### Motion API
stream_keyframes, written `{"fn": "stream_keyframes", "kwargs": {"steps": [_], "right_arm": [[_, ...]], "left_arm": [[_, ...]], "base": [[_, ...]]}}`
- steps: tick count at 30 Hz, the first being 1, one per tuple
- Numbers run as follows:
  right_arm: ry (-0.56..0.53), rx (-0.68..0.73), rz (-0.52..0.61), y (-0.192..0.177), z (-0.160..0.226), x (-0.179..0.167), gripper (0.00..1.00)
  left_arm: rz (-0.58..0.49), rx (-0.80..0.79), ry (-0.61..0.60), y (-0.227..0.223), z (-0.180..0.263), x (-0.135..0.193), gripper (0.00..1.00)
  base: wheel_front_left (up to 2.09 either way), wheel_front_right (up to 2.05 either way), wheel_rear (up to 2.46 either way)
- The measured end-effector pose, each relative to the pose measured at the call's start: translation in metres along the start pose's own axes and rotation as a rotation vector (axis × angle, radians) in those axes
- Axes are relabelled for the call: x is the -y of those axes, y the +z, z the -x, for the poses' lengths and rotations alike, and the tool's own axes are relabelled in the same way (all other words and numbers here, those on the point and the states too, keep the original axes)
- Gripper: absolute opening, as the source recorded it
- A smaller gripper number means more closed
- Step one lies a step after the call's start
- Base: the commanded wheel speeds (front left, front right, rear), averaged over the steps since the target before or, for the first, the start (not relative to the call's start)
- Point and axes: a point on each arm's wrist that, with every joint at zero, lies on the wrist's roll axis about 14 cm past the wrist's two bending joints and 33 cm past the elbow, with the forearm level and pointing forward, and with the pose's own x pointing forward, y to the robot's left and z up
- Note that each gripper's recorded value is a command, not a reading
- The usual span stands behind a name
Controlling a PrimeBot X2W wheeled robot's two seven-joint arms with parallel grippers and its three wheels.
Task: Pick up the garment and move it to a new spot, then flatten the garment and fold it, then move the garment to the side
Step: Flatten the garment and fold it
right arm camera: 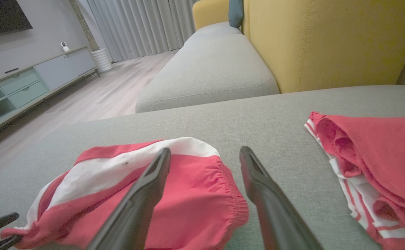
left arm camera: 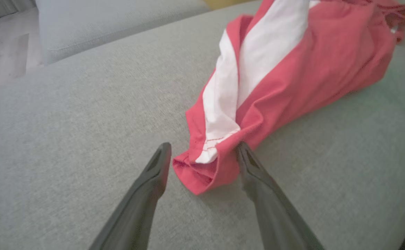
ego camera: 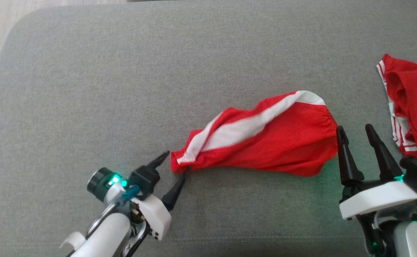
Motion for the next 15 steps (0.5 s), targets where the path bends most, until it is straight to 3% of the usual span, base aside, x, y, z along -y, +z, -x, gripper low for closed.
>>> {"fn": "stream_keyframes", "kwargs": {"steps": [10,15], "right_arm": [[-0.003,0.062,0.044,0.022,0.008,-0.001,1.0],[-0.002,0.073,0.079,0.029,0.015,-0.004,1.0]], "left_arm": [[0.187,0.229,0.282,0.056,0.027,-0.047,1.0],[0.247,0.276,0.446,0.061,0.056,-0.077,1.0]], "base": [[0.0,0.0,0.0],[0.0,0.0,0.0]]}}
